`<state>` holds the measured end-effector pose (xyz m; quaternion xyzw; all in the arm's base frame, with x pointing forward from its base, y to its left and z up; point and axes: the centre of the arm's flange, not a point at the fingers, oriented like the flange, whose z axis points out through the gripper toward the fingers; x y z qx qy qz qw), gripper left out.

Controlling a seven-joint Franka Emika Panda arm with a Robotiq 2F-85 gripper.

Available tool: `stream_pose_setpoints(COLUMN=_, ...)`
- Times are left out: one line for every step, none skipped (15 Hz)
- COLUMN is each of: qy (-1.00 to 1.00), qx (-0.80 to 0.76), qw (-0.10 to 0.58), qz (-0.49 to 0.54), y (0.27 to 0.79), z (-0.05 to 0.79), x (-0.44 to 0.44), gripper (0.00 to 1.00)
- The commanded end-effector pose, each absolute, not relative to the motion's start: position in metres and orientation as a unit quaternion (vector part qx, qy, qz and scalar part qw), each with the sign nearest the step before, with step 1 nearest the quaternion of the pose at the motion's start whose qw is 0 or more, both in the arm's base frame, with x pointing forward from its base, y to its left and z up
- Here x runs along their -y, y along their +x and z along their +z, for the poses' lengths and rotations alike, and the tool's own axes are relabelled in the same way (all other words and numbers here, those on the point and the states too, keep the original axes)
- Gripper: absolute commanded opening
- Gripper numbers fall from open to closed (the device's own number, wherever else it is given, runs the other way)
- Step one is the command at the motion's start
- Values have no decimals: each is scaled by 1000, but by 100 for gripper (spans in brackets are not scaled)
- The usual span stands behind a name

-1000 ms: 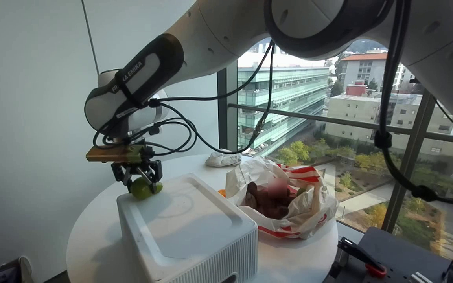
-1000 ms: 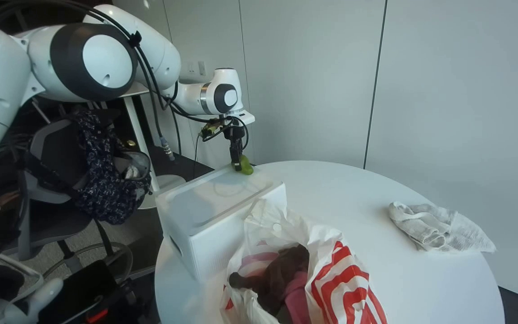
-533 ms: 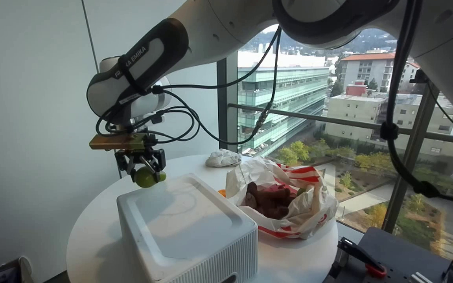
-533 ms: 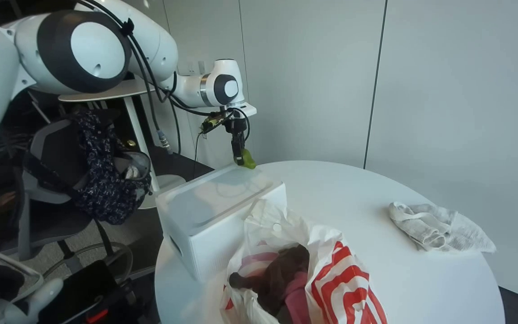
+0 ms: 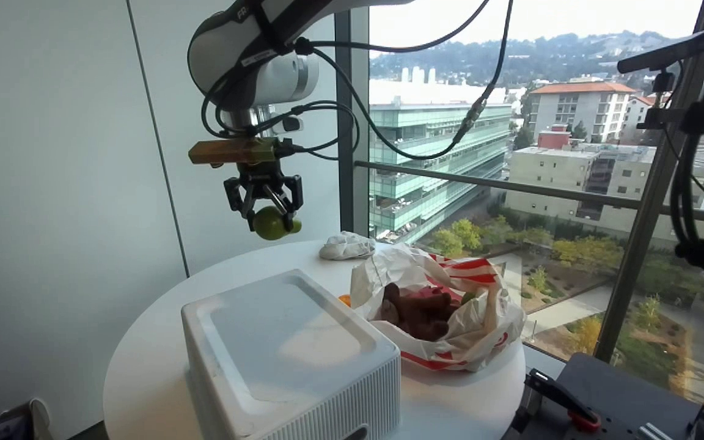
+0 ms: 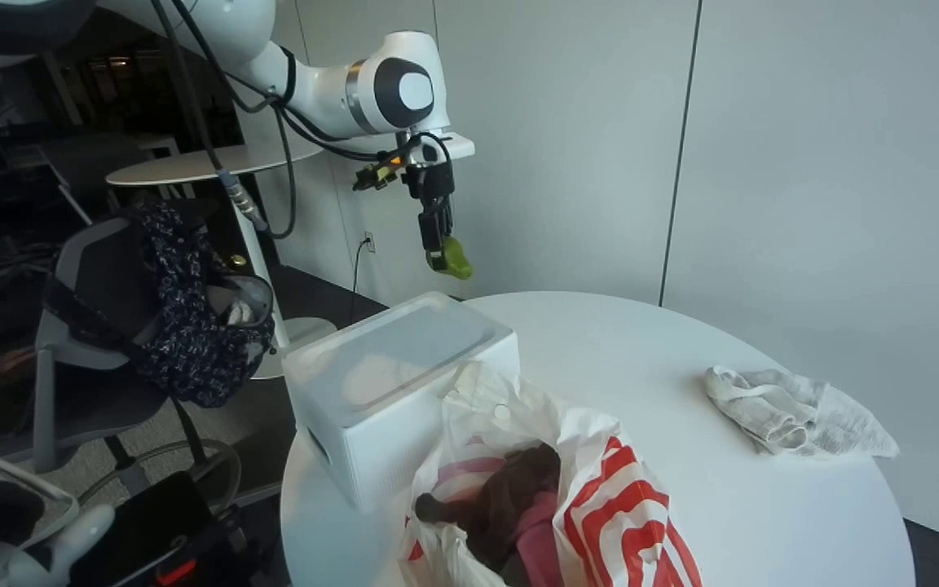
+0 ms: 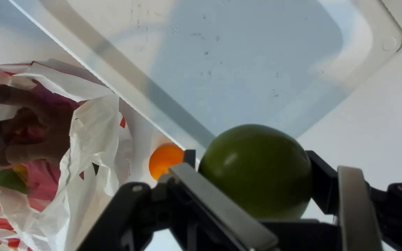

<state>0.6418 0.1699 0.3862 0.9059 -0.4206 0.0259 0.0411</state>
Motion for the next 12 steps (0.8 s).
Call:
stream_pose_setpoints(qy=908, qx=417, qw=47, qz=2, y=565, z=415, x=-129, gripper=50)
stream_pose_setpoints(qy=900, qx=432, qw=56, qz=-9, y=550, z=414, x=-119, gripper=50)
stream_pose_setpoints(qy=894, qx=444, qw=61, qz=-25, y=535, z=414, x=-108, gripper=50)
stream_pose_setpoints(qy=887, qx=454, qw=69, qz=-43, y=519, z=410, x=-96, gripper=50)
stream_pose_setpoints(qy=879, qx=466, qw=75, qz=-62, y=503, z=403, x=-83, gripper=50)
stream_pose_setpoints(qy=873, qx=476, qw=79, qz=-78, y=488, z=392, x=-68, gripper=50)
stream_pose_setpoints(qy=861, qx=492, qw=96, qz=-85, y=474, z=380, x=-51, gripper=50)
stream_pose_setpoints(qy=851, qx=507, qw=101, qz=-96, y=461, z=364, x=-35, gripper=50)
stream_pose_setpoints(qy=845, qx=513, qw=111, qz=-104, y=449, z=346, x=-19, gripper=50)
stream_pose_setpoints(qy=839, qx=519, qw=121, qz=-111, y=436, z=328, x=-2, gripper=50)
stream_pose_setpoints(qy=836, qx=521, qw=123, qz=-117, y=425, z=307, x=16, gripper=50)
stream_pose_setpoints(qy=836, qx=521, qw=129, qz=-115, y=423, z=288, x=28, gripper=50)
